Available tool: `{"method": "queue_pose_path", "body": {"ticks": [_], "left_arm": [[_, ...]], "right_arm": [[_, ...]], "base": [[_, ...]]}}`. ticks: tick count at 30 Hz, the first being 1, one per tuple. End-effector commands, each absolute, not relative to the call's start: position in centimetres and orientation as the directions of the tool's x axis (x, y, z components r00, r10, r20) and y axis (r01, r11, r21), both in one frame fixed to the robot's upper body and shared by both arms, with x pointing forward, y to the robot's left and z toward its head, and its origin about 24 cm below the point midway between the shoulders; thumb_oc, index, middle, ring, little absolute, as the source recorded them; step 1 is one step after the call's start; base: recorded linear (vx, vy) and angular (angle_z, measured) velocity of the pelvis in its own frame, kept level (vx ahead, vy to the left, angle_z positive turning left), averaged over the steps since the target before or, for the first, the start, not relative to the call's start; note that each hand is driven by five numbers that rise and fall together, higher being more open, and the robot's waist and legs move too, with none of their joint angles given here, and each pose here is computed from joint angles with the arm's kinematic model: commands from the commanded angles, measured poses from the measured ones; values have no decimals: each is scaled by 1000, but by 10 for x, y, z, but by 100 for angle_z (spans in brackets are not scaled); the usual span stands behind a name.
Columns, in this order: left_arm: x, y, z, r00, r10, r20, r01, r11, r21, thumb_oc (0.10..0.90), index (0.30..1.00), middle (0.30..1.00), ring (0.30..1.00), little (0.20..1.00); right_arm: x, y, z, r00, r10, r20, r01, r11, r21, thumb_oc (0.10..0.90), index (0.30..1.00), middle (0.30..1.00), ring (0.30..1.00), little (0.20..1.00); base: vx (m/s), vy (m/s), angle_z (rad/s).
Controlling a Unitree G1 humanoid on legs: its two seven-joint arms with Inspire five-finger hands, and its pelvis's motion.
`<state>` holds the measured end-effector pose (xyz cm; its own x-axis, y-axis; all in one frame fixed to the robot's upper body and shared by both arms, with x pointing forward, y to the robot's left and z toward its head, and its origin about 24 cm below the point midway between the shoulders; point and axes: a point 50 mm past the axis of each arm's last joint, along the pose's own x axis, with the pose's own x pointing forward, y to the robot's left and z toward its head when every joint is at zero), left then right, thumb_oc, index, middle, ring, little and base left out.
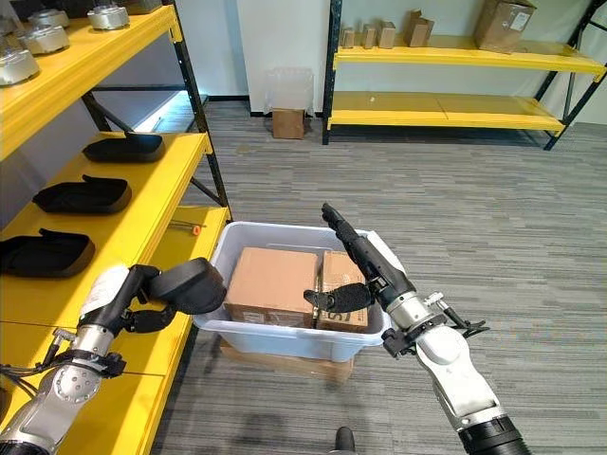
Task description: Move parts from the plastic box to the shelf.
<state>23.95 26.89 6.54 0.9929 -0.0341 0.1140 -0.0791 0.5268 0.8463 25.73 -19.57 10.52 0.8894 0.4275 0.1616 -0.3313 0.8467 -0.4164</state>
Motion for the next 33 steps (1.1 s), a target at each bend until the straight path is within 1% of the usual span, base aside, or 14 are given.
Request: {"method": "queue_pose_path", "body": {"ticks": [1,6,10,11,12,13,16,17,18,20,24,28,30,33], "left_arm": [[269,263,150,862,-94,499,-367,564,740,400,300,300,300,300],[263,249,175,798,-196,570,-389,554,736,400,300,300,300,300],[257,245,189,761,-235,605,-410,548,729,400,300,300,300,300],[252,241,198,730,-257,633,-426,554,716,400,300,300,300,300],[251,240,201,718,-268,642,-431,554,713,400,300,300,300,300],[250,240,201,719,-268,642,-430,554,713,400,300,300,300,300],[240,229,223,643,-343,685,-443,563,698,400,300,300,300,300],[240,229,223,643,-343,685,-443,562,698,400,300,300,300,300],[234,225,232,607,-378,699,-455,555,696,400,300,300,300,300],[230,222,238,584,-401,706,-469,543,697,400,300,300,300,300],[221,222,242,561,-414,717,-487,535,690,400,300,300,300,300],[212,232,239,579,-365,729,-509,536,673,400,300,300,300,300],[204,242,236,598,-324,733,-542,509,668,400,300,300,300,300],[197,248,234,610,-300,733,-568,480,669,400,300,300,300,300]], "right_arm": [[263,-189,159,794,448,411,-239,852,-466,900,1000,1000,1000,1000],[260,-192,157,799,437,414,-225,855,-468,900,1000,1000,1000,1000],[257,-192,154,803,434,408,-229,858,-461,900,1000,1000,1000,1000],[256,-193,152,808,429,403,-228,860,-457,900,1000,1000,1000,1000],[255,-194,151,810,428,400,-228,859,-458,900,1000,1000,1000,1000],[255,-194,151,810,428,400,-228,859,-458,900,1000,1000,1000,1000],[251,-193,146,814,438,380,-246,854,-458,900,1000,1000,1000,1000],[251,-193,146,814,438,380,-246,854,-458,900,1000,1000,1000,1000],[250,-195,143,823,431,370,-246,858,-451,900,1000,1000,1000,1000],[249,-195,142,826,428,368,-247,860,-447,900,1000,1000,1000,1000],[245,-199,134,845,403,350,-241,873,-424,900,1000,1000,1000,1000],[238,-208,124,876,354,327,-220,897,-382,900,1000,1000,1000,1000],[233,-213,116,898,306,316,-196,921,-336,900,1000,1000,1000,1000],[230,-218,109,916,262,303,-171,940,-295,900,1000,1000,1000,1000]], "base": [[0,0,0],[0,0,0],[0,0,0],[0,0,0],[0,0,0],[0,0,0],[0,0,0],[0,0,0],[0,0,0],[0,0,0],[0,0,0],[1,1,1],[0,13,5],[-15,26,7]]}}
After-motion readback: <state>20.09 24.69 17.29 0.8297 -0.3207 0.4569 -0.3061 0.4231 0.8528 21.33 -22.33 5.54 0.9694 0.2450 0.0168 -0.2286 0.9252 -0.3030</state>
